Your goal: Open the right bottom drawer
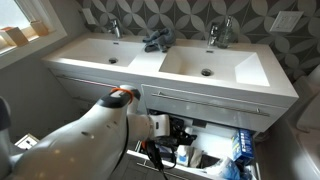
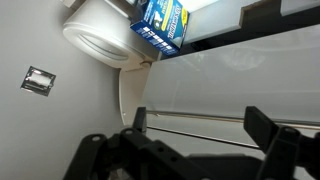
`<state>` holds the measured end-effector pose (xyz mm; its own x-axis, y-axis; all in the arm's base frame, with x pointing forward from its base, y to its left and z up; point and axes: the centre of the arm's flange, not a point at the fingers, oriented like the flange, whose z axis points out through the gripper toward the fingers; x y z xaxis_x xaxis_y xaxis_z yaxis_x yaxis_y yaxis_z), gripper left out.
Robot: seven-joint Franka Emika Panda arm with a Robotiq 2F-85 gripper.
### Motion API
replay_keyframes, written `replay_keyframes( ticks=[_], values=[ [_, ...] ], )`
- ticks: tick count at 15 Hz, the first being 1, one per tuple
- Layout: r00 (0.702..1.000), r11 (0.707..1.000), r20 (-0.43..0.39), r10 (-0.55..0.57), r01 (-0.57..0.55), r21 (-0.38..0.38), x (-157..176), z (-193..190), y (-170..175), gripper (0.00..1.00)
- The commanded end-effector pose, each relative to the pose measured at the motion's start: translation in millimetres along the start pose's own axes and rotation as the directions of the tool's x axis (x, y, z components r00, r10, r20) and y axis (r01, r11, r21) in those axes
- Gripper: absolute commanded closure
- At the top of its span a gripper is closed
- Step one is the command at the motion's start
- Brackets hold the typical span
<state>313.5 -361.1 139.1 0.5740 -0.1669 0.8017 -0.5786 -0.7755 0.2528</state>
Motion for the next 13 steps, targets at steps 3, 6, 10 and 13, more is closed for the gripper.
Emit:
replay_keyframes(
  ticks=[3, 6, 10, 13],
  values=[
    [0.979, 0.985, 0.122, -0.165, 0.171, -0.04, 43.5, -48.6, -46.9, 0.0],
    [0.941, 0.969, 0.236, -0.243, 0.249, 0.005, 62.2, -69.3, -65.5, 0.0],
    [0.94, 0.97, 0.242, -0.242, 0.235, 0.057, 50.9, -65.7, -78.8, 0.0],
    [0.935, 0.968, 0.247, -0.253, 0.245, 0.06, 50.6, -68.9, -76.2, 0.0]
  ],
)
